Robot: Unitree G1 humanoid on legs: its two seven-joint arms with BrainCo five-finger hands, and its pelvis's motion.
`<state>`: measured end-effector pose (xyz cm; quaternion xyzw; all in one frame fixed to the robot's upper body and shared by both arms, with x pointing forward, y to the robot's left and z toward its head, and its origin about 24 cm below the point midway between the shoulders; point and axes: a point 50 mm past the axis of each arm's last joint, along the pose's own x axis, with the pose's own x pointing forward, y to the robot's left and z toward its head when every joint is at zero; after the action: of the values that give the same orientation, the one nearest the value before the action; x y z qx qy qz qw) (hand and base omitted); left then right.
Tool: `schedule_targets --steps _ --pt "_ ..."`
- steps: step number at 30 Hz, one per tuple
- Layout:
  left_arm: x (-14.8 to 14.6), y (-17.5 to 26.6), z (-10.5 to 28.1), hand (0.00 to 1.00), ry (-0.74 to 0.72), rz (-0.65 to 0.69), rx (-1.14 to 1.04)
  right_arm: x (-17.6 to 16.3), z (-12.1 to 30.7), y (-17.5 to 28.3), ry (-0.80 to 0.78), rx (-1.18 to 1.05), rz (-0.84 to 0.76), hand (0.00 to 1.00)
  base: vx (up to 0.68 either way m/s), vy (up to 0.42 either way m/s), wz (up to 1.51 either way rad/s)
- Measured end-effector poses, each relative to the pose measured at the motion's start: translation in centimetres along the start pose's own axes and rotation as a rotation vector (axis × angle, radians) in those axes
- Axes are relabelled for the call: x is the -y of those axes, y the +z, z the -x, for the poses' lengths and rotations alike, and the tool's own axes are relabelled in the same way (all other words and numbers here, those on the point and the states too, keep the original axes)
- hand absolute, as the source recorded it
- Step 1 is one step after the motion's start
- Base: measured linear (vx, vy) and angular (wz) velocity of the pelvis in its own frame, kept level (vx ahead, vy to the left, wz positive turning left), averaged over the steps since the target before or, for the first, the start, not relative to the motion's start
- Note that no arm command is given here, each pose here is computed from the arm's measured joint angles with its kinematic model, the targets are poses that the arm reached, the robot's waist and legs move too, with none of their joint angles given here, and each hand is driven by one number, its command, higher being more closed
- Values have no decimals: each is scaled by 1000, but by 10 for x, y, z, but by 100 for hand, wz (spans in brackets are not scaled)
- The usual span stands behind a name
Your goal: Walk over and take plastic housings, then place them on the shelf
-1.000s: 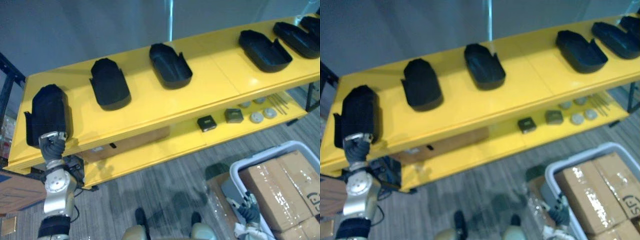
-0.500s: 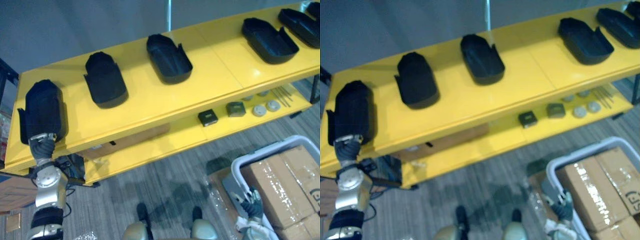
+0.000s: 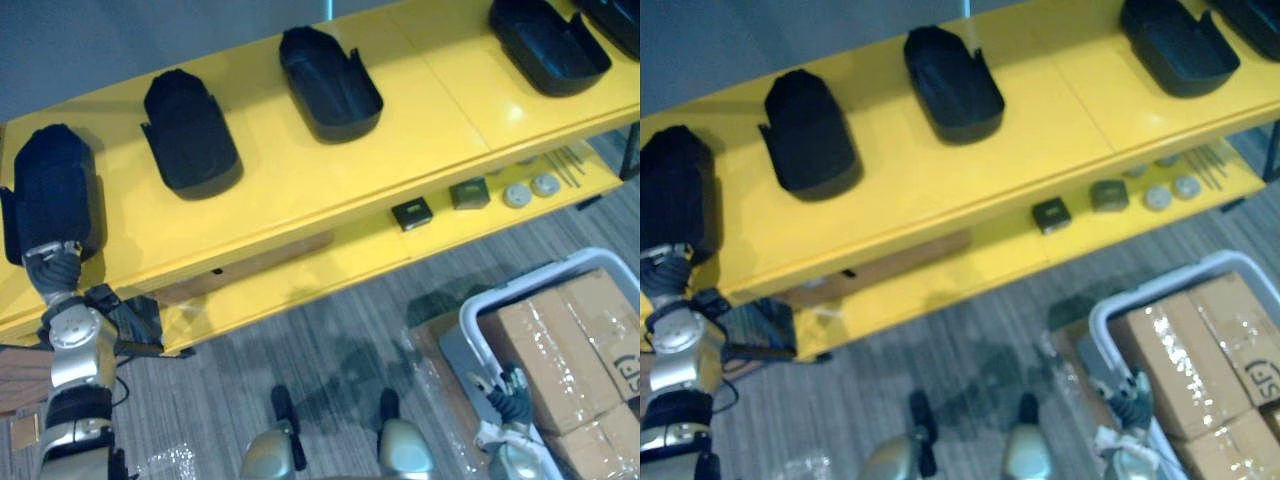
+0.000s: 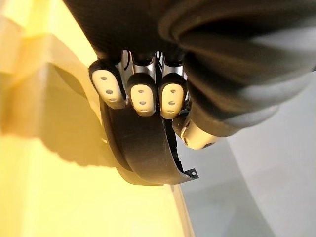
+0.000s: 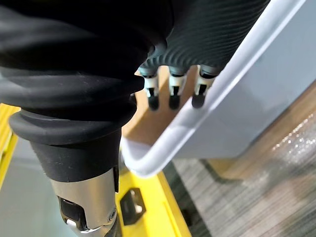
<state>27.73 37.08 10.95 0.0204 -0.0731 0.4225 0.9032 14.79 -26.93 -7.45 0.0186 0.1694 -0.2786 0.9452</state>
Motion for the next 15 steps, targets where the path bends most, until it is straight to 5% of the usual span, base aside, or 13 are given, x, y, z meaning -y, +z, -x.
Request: schedule_targets --steps 15 --pt "1 43 -30 100 93 8 52 -11 -10 20 37 80 -16 0 -9 0 -6"
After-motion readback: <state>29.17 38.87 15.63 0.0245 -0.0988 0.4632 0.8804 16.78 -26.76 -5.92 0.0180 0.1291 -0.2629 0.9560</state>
